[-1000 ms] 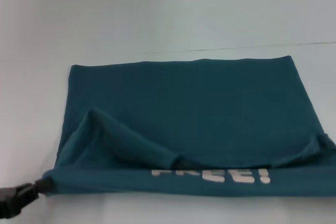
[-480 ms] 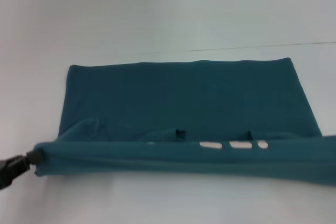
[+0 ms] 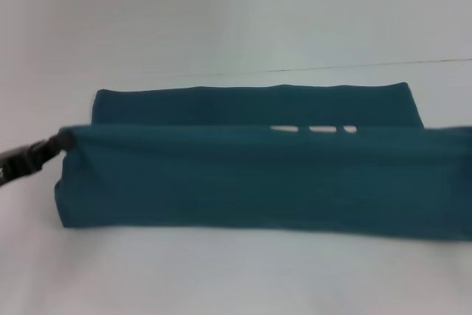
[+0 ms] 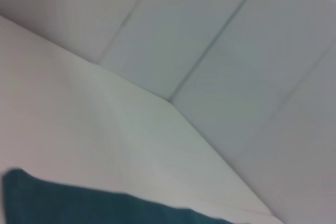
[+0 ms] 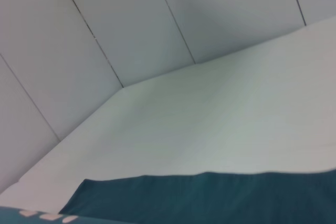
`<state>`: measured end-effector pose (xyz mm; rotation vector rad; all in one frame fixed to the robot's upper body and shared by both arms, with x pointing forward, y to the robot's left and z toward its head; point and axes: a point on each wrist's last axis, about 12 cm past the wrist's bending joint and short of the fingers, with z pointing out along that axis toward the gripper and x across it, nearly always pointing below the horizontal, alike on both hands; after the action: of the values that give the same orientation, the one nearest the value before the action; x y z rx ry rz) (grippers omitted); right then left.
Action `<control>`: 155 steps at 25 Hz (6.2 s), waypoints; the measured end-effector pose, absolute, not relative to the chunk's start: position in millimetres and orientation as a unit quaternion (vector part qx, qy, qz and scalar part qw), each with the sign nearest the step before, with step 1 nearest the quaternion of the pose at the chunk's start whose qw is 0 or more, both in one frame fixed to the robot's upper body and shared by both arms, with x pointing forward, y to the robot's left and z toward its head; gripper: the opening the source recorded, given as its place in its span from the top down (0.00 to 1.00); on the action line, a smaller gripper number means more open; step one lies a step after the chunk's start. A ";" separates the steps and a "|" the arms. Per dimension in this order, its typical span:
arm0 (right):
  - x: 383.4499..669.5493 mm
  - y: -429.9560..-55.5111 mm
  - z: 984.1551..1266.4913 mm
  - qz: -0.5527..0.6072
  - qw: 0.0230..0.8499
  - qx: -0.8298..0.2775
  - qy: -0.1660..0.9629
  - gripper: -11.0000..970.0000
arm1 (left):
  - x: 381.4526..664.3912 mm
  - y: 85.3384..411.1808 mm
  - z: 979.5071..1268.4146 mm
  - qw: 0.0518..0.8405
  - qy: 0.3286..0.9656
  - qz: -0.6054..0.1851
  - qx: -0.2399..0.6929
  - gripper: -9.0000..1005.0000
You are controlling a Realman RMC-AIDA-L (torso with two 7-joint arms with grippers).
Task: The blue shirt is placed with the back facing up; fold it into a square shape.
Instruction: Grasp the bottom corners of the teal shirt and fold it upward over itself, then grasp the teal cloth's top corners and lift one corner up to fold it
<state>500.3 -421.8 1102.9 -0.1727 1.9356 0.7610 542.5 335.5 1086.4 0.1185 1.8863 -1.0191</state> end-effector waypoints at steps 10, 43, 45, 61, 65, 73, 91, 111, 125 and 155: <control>567.7 -391.4 1092.0 0.255 0.518 -0.046 0.815 0.95 | 598.1 307.2 1089.8 0.501 0.790 -0.352 0.018 0.92; 648.6 -341.1 1107.6 0.130 0.536 -0.070 0.831 0.95 | 653.3 270.7 1100.2 0.540 0.809 -0.230 -0.007 0.89; 649.3 -340.9 1107.7 0.128 0.536 -0.071 0.831 0.95 | 653.9 269.9 1100.8 0.543 0.808 -0.229 -0.005 0.89; 652.7 -327.8 1098.6 0.106 0.523 -0.080 0.842 0.94 | 655.0 267.3 1097.5 0.545 0.807 -0.226 -0.030 0.88; 653.7 -329.3 1099.7 0.098 0.528 -0.069 0.840 0.89 | 656.5 267.4 1096.4 0.545 0.808 -0.221 -0.041 0.88; 652.3 -339.3 1107.8 0.127 0.534 -0.060 0.834 0.54 | 654.3 272.8 1093.4 0.544 0.809 -0.216 -0.054 0.59; 587.9 -392.1 1128.7 0.321 0.422 -0.011 0.848 0.16 | 584.0 327.0 1078.0 0.502 0.799 -0.330 -0.017 0.22; 572.2 -400.0 1123.0 0.342 0.358 0.010 0.869 0.16 | 575.4 321.5 1046.7 0.433 0.867 -0.244 0.032 0.30; 570.1 -398.0 1119.7 0.345 0.354 0.011 0.869 0.19 | 575.6 309.7 1041.6 0.422 0.872 -0.242 0.047 0.35; 573.9 -393.5 1107.0 0.301 0.318 0.010 0.899 0.27 | 584.2 310.2 1050.5 0.431 0.872 -0.226 0.055 0.95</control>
<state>573.9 -393.5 1107.0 0.0253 2.3644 0.7910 584.2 310.2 1050.5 0.1365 2.1741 -0.5636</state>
